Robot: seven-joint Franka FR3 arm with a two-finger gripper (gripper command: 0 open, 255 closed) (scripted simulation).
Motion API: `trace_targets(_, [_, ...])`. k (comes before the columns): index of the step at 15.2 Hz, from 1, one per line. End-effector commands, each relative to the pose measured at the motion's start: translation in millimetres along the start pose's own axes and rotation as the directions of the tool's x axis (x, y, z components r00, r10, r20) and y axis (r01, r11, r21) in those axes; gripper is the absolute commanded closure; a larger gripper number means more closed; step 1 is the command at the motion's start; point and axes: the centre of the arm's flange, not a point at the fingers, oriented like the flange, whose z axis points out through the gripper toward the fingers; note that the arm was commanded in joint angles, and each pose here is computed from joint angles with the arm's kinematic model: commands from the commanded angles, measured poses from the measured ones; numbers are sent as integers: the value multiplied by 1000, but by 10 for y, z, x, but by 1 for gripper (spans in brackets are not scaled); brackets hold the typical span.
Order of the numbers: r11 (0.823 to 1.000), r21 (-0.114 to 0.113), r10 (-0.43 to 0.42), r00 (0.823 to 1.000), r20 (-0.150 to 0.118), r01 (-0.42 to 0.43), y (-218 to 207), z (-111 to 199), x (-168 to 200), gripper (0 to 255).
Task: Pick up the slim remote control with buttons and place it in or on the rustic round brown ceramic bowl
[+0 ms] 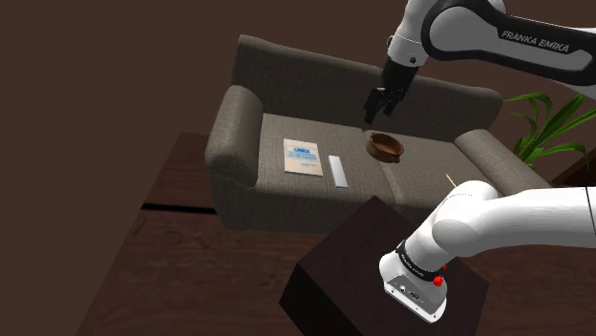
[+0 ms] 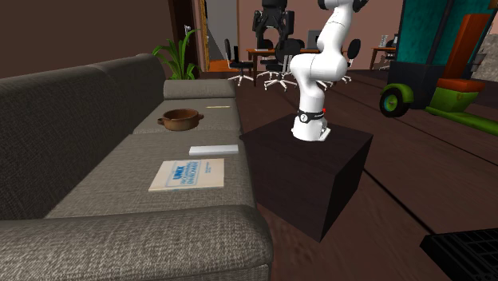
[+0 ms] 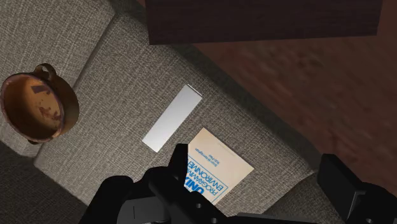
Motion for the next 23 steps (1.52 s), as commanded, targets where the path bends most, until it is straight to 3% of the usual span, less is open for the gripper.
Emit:
trace_targets(1, [1000, 0, 0, 1000, 0, 0, 0, 0, 0, 0])
trace_targets(12, [989, 19, 150, 989, 6, -150, 487, 1270, 541, 0])
trace_targets(23, [954, 38, 296, 955, 16, -296, 1024, 2553, 1000, 0])
